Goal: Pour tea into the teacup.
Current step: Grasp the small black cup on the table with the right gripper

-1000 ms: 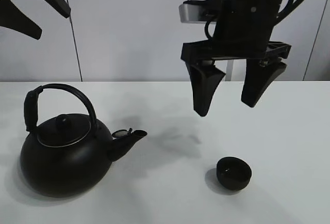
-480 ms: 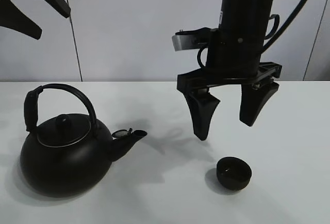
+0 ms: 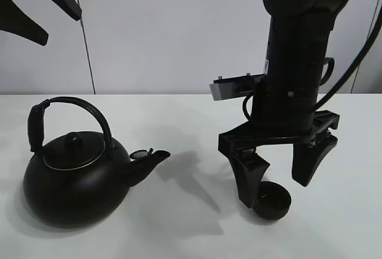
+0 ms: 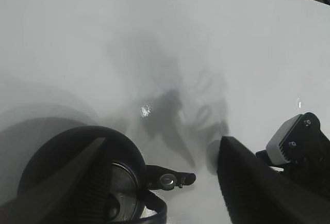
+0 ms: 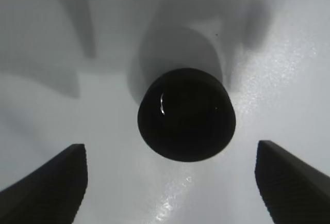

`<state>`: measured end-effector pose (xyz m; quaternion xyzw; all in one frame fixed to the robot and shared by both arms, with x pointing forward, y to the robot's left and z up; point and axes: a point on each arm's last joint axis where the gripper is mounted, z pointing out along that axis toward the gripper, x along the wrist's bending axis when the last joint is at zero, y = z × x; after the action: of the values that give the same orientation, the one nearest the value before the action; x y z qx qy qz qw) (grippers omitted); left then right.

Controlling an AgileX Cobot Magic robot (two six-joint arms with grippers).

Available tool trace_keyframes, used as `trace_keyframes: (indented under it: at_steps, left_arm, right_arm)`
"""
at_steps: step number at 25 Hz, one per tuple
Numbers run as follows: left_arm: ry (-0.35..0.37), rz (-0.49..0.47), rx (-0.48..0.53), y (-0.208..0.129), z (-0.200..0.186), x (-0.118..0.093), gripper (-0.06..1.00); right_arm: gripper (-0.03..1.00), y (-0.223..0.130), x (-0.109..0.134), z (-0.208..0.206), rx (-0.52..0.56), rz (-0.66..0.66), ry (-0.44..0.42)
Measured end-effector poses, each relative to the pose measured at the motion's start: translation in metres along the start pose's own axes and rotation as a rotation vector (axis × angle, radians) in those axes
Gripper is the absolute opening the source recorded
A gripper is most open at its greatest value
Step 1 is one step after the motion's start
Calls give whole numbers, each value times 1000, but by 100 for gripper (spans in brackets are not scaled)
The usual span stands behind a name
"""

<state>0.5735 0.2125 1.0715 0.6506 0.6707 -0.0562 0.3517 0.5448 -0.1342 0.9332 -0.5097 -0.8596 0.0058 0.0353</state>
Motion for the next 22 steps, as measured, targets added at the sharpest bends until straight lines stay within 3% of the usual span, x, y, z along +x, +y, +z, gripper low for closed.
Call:
trace_keyframes:
  at_steps: [11, 22]
  left_arm:
    - [0, -1, 0, 0, 0, 0, 44]
    - [0, -1, -1, 0, 0, 0, 44]
  right_arm:
    - [61, 5, -3, 8, -105, 19, -29]
    - [61, 8, -5, 32, -53, 39, -34]
